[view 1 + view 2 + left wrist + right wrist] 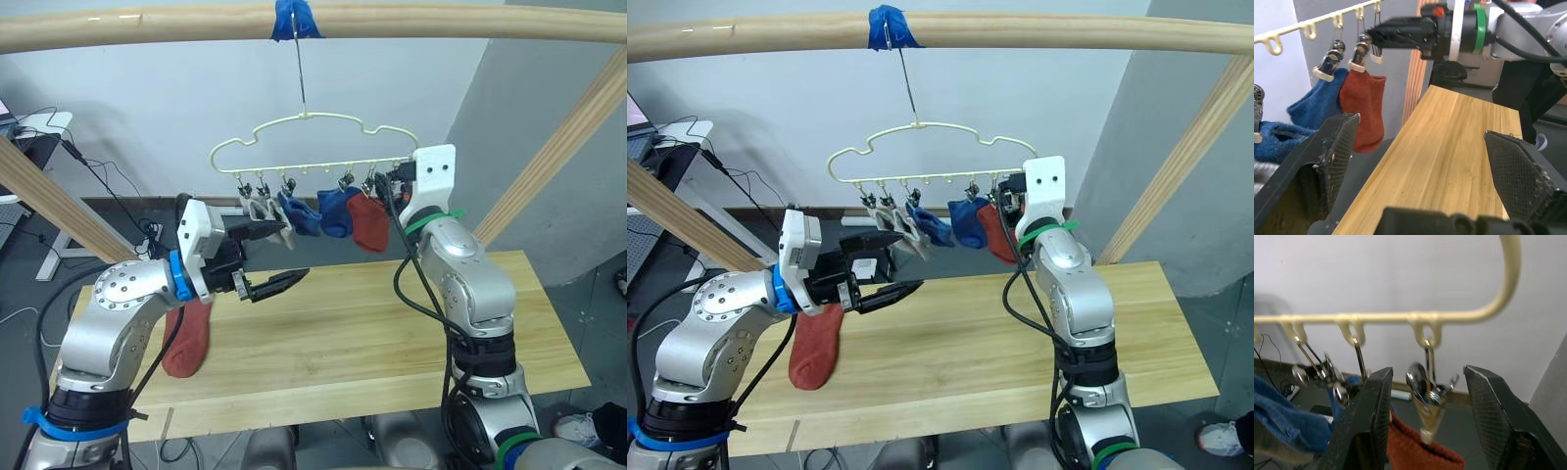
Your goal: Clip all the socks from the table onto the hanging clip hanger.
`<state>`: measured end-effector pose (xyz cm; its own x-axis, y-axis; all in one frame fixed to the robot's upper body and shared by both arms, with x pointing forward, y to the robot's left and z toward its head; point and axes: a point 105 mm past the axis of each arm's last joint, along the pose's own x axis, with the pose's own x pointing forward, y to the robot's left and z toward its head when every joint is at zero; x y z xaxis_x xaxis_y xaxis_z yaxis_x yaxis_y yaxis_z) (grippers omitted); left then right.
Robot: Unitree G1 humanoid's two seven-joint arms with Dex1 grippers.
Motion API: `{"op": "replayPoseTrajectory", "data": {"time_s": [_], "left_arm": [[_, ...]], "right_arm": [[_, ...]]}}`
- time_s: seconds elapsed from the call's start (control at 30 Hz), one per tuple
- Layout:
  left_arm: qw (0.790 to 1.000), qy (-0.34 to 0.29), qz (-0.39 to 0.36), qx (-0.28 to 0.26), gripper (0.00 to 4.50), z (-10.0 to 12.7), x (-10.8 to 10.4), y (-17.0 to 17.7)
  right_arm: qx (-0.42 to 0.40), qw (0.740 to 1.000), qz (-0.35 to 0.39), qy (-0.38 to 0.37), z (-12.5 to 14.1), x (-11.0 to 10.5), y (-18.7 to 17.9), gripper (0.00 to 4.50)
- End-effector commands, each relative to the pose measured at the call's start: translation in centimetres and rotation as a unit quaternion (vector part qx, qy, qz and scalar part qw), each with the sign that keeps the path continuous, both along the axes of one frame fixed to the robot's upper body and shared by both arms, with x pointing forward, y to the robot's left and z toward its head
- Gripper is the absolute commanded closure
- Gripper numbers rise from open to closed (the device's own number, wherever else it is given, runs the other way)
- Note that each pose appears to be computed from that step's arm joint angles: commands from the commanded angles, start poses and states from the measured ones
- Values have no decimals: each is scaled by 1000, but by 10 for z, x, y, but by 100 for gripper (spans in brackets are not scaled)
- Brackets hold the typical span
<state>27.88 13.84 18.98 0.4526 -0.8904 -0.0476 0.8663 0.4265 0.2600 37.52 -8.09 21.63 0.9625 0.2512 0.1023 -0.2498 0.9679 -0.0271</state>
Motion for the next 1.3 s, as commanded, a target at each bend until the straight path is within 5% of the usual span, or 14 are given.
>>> {"op": "replayPoseTrajectory", "data": {"time_s": [0.03,1.3], "left_arm": [[1000,-20,-7,-2,0,8,-2,-3],[1000,-20,-18,-1,0,8,0,-7]], "right_arm": [[6,999,-12,-37,17,-3,-2,210],[44,998,-41,-17,9,-13,-3,210]]}}
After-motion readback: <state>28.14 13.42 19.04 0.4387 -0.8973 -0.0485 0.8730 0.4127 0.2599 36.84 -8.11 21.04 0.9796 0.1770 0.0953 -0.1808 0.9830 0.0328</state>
